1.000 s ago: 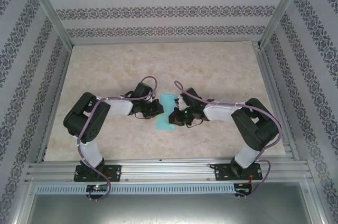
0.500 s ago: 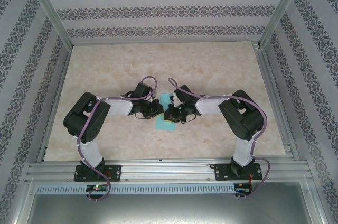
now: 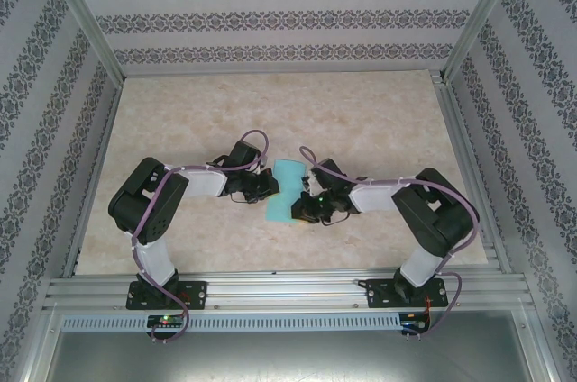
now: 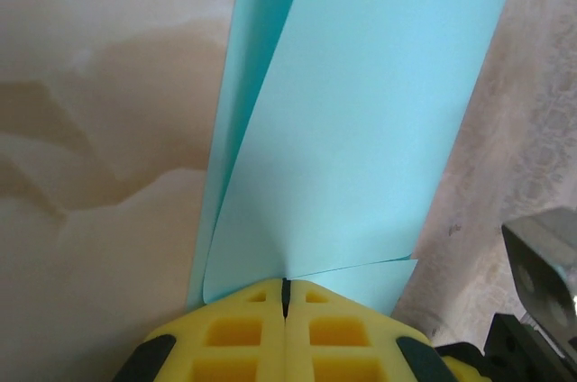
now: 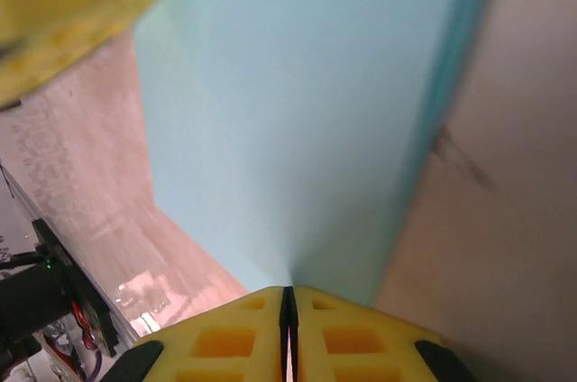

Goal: Fold a paper plane with a square sheet of paper (pick it up from the middle)
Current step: Fold the triangle a second time at the center of the table.

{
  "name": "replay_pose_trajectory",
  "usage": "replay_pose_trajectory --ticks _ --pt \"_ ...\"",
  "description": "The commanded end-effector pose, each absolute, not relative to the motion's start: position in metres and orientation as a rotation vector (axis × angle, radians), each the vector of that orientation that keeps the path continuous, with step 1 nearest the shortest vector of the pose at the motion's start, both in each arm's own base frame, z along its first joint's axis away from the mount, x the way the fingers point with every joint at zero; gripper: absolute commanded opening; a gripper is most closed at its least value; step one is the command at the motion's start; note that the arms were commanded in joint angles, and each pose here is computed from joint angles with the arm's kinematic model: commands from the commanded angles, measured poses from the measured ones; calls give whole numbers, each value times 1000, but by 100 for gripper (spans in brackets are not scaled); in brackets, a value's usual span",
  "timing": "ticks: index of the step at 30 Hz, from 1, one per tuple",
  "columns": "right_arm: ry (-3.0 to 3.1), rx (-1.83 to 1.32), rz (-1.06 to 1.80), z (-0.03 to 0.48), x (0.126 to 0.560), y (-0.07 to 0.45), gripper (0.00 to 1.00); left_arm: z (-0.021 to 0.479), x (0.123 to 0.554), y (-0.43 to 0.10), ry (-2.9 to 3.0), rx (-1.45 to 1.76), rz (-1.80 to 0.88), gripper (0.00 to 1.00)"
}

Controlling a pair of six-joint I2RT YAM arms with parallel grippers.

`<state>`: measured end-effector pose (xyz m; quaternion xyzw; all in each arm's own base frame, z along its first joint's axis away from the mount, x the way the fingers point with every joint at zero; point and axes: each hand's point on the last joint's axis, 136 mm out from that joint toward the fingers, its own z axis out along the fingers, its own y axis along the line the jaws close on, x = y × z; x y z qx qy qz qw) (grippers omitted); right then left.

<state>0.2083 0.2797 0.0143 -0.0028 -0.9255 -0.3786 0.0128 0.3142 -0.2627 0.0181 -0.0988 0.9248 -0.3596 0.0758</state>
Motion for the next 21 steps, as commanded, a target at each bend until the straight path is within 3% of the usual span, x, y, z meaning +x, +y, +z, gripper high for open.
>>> replay_pose_trajectory --ticks 1,8,16,21 --pt "-2854 -93 -1009 -6 174 252 13 -15 299 -238 2871 -388 -870 6" --pt "-2907 -130 -1100 17 189 249 16 -6 302 -246 2851 -359 -931 7" --pt "-3020 -292 -1165 42 239 242 42 19 310 -258 2801 -317 -1005 11" --pt "-2972 -351 -1241 42 257 253 43 33 313 -265 2783 -273 -1033 13"
